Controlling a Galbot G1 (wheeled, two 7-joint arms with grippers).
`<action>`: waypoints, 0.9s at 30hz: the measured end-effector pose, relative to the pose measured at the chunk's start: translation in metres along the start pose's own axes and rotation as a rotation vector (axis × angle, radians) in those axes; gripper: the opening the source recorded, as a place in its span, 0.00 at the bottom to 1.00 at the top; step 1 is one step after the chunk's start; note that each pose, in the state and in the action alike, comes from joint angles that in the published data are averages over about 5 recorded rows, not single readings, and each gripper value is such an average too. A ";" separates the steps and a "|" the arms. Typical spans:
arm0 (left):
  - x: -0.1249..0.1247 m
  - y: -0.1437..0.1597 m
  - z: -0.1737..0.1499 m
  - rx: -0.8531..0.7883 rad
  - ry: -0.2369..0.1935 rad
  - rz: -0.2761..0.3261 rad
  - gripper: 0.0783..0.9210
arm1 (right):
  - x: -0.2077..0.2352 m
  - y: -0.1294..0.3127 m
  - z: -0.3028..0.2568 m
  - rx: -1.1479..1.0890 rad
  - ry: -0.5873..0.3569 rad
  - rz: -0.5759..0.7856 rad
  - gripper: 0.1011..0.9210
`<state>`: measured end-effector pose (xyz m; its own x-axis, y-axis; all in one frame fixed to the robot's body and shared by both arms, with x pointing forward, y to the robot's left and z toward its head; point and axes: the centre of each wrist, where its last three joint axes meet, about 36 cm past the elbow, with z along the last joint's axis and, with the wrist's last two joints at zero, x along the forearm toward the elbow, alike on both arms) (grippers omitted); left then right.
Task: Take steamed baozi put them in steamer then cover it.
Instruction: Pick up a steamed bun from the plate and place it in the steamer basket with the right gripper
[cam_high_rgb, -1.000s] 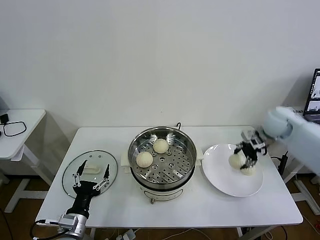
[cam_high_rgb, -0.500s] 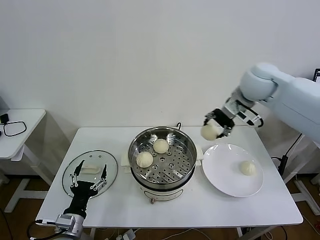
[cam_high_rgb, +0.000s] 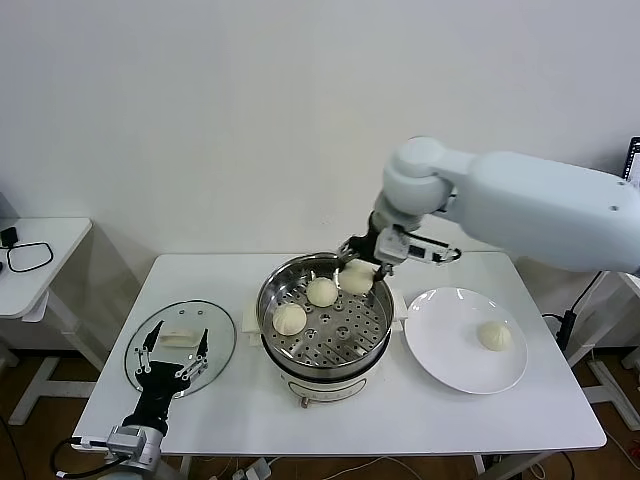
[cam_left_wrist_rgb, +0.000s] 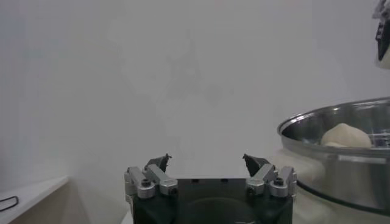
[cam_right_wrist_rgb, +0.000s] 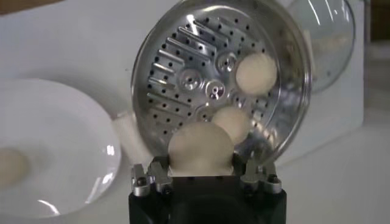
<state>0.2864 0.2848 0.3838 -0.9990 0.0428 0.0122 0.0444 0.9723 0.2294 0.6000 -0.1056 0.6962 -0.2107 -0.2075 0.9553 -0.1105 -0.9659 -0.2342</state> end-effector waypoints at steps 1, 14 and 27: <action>0.000 0.001 0.001 0.000 0.001 -0.001 0.88 | -0.005 -0.004 -0.003 0.017 -0.009 -0.001 0.72; -0.003 0.008 0.008 0.002 0.017 -0.013 0.88 | -0.049 -0.043 -0.040 0.156 -0.114 -0.035 0.72; -0.001 0.011 0.011 0.000 0.026 -0.019 0.88 | -0.081 -0.057 -0.057 0.159 -0.177 -0.091 0.72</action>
<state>0.2880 0.2984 0.3754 -0.9993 0.0184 0.0331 0.0255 0.9729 0.2299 0.5683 -0.0250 0.6217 -0.0323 -0.1290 0.9911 0.0361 -0.9911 -0.1278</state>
